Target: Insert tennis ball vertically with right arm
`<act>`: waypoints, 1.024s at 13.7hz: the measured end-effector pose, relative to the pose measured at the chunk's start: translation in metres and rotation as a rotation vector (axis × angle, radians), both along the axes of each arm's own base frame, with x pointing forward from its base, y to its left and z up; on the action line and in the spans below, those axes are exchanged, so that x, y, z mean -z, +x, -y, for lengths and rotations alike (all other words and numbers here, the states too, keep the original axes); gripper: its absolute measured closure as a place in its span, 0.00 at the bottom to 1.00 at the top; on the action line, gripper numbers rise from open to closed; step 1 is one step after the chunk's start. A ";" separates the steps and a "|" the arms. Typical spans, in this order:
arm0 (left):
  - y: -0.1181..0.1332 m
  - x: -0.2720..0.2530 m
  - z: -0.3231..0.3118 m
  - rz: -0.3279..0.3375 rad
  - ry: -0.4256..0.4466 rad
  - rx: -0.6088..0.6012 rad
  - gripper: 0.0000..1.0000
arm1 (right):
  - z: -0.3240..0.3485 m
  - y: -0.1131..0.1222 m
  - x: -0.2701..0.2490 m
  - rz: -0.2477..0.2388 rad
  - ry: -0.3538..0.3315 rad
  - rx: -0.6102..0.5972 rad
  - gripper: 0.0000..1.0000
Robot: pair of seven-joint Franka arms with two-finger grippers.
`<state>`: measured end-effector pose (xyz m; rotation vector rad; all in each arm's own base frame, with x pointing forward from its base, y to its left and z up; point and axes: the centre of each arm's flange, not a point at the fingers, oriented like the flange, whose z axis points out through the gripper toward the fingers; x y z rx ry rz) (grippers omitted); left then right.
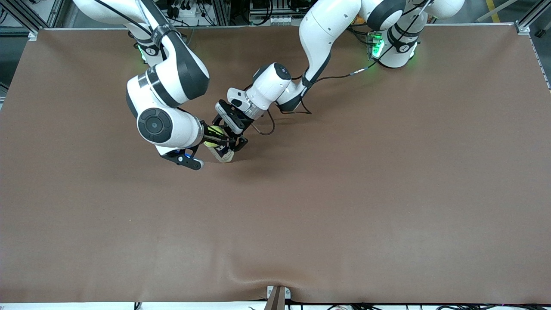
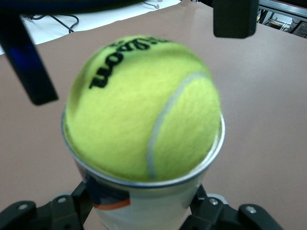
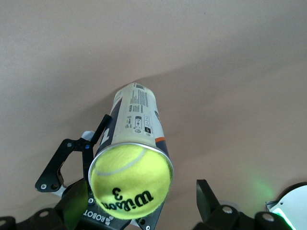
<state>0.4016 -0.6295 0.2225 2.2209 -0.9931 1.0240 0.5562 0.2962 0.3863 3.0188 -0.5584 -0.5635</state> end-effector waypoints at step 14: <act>0.000 0.001 0.000 0.000 0.001 0.000 0.19 | 0.191 0.061 -0.123 0.097 -0.020 -0.044 0.00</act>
